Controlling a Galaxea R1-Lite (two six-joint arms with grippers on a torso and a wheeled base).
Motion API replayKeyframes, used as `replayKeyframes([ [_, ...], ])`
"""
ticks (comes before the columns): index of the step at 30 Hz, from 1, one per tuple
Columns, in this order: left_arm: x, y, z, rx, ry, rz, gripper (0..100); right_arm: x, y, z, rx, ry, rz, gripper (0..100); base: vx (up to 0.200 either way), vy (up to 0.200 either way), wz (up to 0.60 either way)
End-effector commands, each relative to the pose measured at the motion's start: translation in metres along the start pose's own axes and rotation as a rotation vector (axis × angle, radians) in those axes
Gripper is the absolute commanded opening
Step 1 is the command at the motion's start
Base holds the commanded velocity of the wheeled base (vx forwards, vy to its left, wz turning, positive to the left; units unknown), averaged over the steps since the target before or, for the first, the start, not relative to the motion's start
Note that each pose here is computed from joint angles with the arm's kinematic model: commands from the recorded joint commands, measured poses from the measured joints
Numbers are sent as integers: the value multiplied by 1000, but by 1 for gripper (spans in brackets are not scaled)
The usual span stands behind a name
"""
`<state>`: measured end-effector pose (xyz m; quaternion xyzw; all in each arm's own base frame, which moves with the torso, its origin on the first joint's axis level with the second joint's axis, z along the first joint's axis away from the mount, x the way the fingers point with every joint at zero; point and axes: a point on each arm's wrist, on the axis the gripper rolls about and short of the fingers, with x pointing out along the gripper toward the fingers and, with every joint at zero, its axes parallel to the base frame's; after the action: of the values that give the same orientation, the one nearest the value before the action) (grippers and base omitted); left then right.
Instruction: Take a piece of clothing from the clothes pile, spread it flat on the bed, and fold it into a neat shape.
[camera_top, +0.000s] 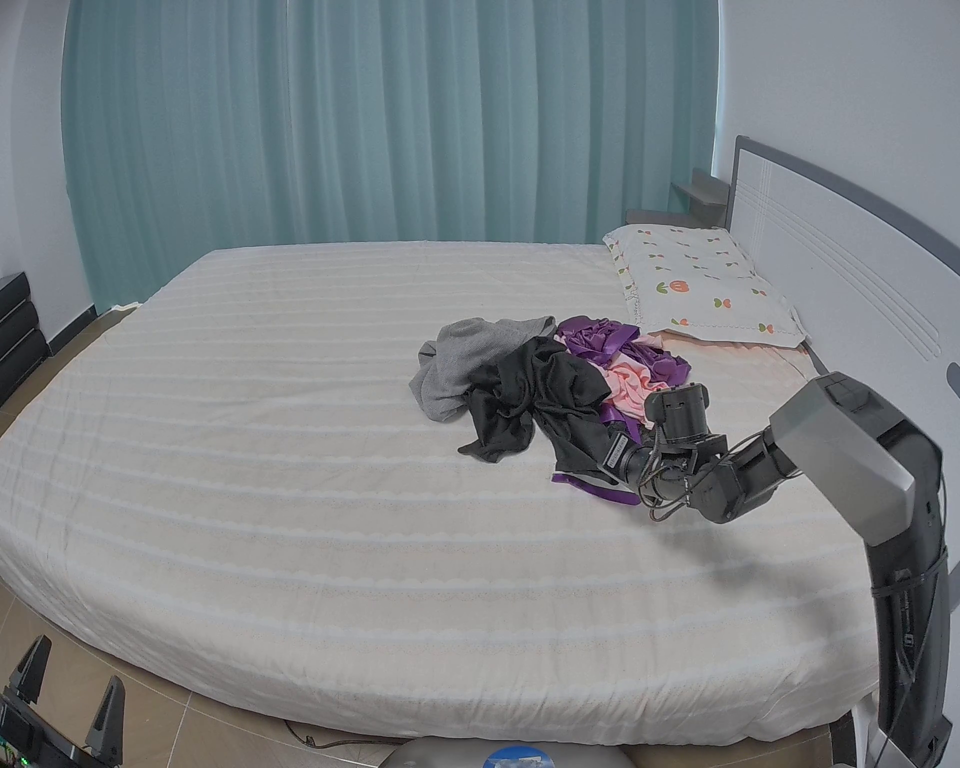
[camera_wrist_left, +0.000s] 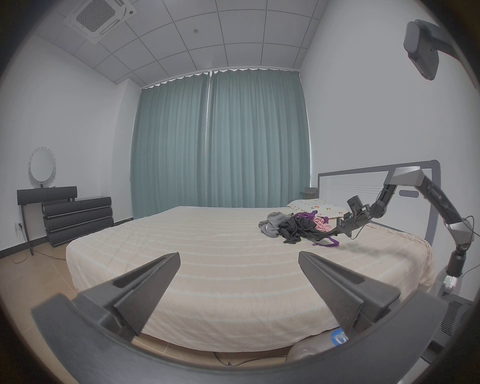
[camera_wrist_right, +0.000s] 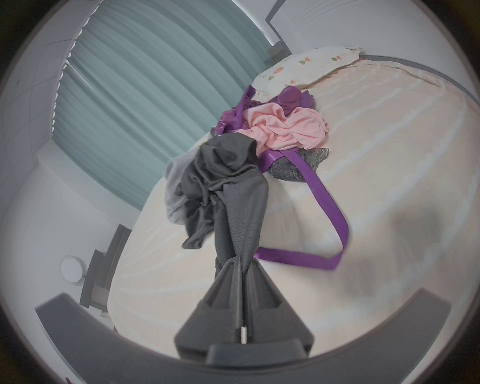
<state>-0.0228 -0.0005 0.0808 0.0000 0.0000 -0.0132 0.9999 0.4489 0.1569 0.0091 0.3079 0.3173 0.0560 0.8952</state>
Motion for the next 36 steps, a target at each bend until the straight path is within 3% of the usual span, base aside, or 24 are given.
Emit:
replayKeyframes([
  [1,0,0,-5,0,2,0,100,-135,37,3,-22,-96,216,0,0,0,0],
  [4,0,0,-5,0,2,0,100,-162,43,-3,-32,-92,245,0,0,0,0],
  [10,0,0,-5,0,3,0,100,-233,65,-8,-62,-134,382,0,0,0,0],
  [13,0,0,-5,0,3,0,100,-273,79,1,-72,-197,483,0,0,0,0],
  [20,1,0,-5,8,5,-12,100,-318,105,30,-67,-347,641,0,0,0,0],
  [27,2,0,-4,6,20,-23,100,-327,110,33,-64,-345,689,0,0,0,0],
  [31,2,0,-3,-5,22,-17,100,-322,109,28,-72,-327,676,0,0,0,0],
  [33,2,0,11,-34,-6,-11,100,-322,109,28,-73,-326,677,0,0,0,0],
  [34,3,0,59,-151,-89,-22,100,-320,109,27,-76,-320,673,0,0,0,0],
  [36,3,0,59,-151,-89,-22,100,-320,109,27,-76,-320,673,0,0,0,0],
])
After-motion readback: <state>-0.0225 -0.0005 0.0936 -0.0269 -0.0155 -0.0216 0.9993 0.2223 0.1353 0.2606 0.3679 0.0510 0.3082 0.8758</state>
